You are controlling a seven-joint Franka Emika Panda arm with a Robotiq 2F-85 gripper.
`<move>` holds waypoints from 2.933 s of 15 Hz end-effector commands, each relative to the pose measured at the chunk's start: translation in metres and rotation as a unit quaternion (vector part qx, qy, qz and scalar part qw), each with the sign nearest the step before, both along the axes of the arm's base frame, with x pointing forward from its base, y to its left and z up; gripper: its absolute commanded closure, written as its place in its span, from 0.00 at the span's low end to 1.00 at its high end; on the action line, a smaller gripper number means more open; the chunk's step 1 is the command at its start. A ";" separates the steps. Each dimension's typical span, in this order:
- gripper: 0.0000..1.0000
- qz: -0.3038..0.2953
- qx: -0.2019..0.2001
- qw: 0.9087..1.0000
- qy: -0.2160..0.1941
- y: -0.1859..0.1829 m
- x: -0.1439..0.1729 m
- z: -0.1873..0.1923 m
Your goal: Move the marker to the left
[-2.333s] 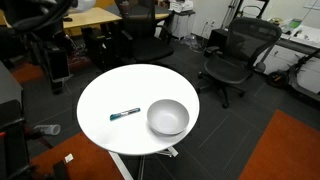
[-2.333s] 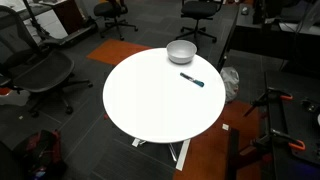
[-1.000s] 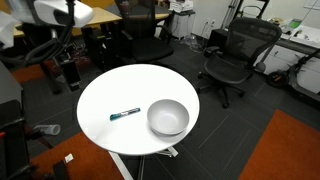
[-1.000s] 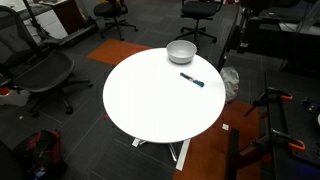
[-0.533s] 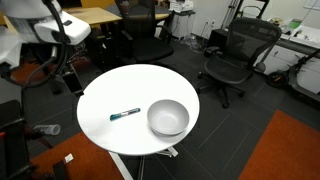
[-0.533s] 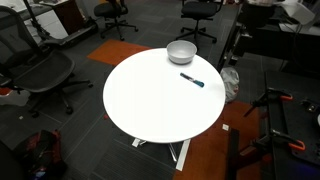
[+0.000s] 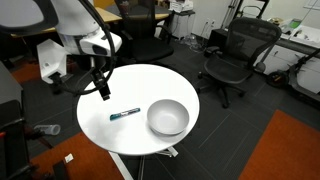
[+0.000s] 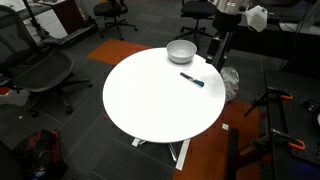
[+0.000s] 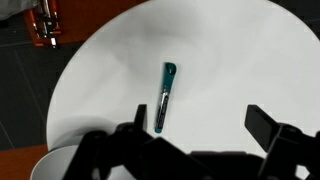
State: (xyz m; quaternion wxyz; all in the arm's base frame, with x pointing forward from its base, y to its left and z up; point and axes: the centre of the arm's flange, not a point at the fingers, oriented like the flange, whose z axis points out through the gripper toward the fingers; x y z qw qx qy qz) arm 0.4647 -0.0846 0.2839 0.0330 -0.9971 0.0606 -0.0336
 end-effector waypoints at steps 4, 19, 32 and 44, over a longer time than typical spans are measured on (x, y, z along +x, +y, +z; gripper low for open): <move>0.00 -0.037 -0.001 0.999 0.021 -0.003 0.031 -0.021; 0.00 -0.112 -0.022 0.993 0.032 -0.003 0.051 -0.088; 0.00 -0.114 -0.039 0.992 0.045 -0.022 0.099 -0.130; 0.51 -0.117 -0.035 0.990 0.068 -0.033 0.107 -0.157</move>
